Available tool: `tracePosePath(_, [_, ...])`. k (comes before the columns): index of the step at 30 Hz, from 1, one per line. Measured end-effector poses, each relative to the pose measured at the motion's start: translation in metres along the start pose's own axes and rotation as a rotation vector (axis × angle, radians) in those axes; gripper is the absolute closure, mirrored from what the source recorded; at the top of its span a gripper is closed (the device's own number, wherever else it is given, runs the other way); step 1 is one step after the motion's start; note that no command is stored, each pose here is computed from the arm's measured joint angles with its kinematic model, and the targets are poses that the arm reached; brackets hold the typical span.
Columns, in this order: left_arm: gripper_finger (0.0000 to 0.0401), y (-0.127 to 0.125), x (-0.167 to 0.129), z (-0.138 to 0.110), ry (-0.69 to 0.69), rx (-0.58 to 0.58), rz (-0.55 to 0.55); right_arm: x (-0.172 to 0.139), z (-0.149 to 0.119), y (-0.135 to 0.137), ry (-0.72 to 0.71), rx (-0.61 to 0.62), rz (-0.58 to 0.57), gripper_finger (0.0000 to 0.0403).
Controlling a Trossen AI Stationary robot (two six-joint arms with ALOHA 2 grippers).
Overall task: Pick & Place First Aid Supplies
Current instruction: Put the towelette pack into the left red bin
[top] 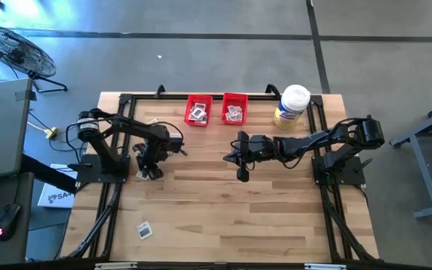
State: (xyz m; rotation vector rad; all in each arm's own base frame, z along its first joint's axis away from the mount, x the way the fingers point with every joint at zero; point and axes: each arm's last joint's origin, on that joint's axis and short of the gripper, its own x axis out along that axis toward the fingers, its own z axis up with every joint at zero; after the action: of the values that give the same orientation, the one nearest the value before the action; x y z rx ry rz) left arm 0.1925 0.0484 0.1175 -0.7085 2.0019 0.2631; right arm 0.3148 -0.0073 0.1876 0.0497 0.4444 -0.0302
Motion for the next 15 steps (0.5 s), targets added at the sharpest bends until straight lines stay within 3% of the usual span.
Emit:
tracePosePath(6, [0.0281, -0.022, -0.004, 0.002, -0.054, 0.066, 0.006, 0.000, 0.000, 0.000, 0.000, 0.000, 0.000, 0.0400])
tracePosePath(15, [0.0281, -0.064, -0.035, 0.011, -0.217, 0.239, -0.030, 0.000, 0.000, 0.000, 0.000, 0.000, 0.000, 0.0400])
